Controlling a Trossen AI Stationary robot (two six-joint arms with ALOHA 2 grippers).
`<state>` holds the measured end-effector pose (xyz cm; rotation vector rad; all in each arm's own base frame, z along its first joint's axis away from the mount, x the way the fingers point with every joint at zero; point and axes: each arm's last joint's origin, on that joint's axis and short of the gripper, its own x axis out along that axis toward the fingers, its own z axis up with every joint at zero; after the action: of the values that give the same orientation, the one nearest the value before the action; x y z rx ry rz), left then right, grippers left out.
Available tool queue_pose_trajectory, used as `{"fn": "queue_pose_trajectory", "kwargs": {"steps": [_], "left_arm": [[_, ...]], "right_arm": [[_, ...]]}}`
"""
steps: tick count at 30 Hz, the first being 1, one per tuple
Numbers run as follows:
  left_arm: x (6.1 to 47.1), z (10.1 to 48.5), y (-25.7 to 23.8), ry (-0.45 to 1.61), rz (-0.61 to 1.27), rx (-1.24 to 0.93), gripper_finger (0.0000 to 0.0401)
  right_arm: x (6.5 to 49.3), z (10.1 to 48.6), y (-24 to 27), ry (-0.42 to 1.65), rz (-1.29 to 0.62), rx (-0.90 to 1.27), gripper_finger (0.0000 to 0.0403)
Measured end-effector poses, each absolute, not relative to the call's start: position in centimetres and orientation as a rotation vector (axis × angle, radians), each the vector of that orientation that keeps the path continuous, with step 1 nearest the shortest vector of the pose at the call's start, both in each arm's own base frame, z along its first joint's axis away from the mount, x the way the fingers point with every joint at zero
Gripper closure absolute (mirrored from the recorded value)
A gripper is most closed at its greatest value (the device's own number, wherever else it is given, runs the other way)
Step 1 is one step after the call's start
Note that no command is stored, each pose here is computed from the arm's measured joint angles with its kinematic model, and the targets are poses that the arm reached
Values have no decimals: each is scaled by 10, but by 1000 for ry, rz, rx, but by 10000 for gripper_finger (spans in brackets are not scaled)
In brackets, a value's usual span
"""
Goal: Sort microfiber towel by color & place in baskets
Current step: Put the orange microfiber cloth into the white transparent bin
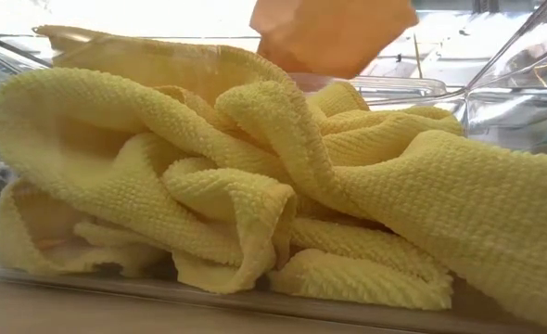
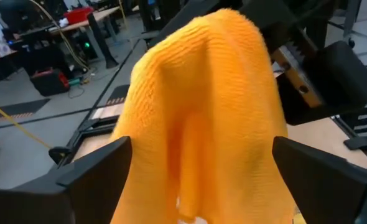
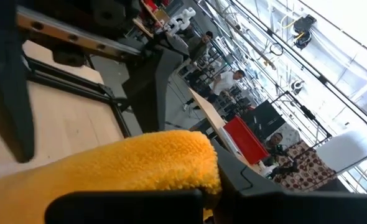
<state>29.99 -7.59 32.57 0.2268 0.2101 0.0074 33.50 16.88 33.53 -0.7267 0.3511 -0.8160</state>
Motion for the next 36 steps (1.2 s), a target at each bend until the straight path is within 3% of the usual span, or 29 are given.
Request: {"fn": "queue_pose_trajectory", "kwargs": {"steps": [8,17,22,26,30,34,36], "left_arm": [[297,326,-88,200,-38,258,3],[307,320,-69,224,62,257,1],[316,313,-68,217,-112,237,16],[315,313,-72,209,-167,261,94],[315,312,-74,209,-179,306,225],[315,311,-74,216,-184,336,365],[314,312,-73,215,-181,335,382]], "right_arm": [[338,335,162,357,-834,-721,402],[341,335,162,323,-771,-696,402],[343,336,159,312,-758,-687,402],[344,336,156,307,-766,-669,403],[345,335,156,293,-767,-631,389],[343,334,158,300,-764,-639,351],[341,333,161,308,-775,-647,327]]}}
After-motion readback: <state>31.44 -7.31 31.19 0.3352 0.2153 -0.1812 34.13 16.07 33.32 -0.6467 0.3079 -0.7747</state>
